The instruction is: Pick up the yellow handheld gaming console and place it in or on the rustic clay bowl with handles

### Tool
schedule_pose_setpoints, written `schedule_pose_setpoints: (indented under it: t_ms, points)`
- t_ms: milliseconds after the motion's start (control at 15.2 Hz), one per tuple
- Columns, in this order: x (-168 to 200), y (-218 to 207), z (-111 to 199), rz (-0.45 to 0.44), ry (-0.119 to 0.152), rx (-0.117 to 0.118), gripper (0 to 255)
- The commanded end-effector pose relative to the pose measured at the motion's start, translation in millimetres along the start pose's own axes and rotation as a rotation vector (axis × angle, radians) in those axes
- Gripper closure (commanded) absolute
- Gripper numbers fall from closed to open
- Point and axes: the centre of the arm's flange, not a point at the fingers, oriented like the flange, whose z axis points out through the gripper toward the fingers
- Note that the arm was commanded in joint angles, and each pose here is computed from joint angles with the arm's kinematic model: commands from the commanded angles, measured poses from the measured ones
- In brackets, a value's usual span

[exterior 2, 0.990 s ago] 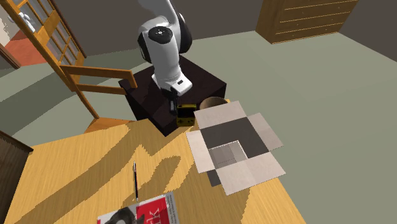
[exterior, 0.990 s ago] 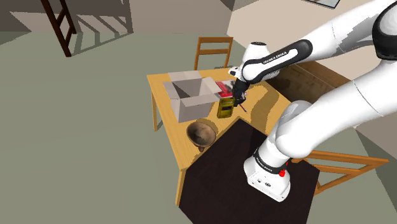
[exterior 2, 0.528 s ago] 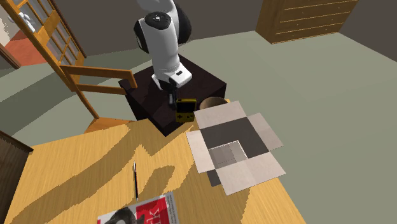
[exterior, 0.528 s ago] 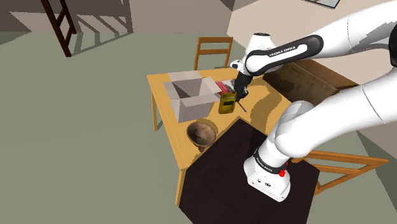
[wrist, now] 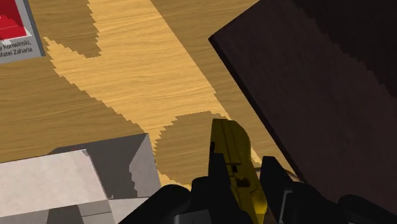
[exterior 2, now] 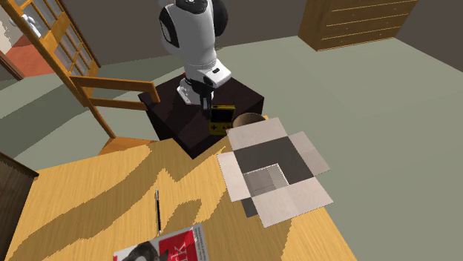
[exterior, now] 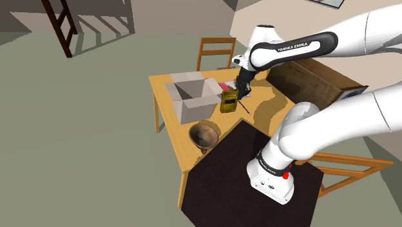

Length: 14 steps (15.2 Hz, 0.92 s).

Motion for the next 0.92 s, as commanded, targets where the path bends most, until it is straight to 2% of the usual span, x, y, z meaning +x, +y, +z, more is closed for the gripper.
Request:
schedule_pose_setpoints:
  t_ms: [0, 726, 858]
  points:
    - [23, -14, -3, 0.001, 0.0, 0.0, 255]
    - [147, -86, -31, 0.001, 0.0, 0.0, 255]
    - [147, -86, -20, 0.001, 0.0, 0.0, 255]
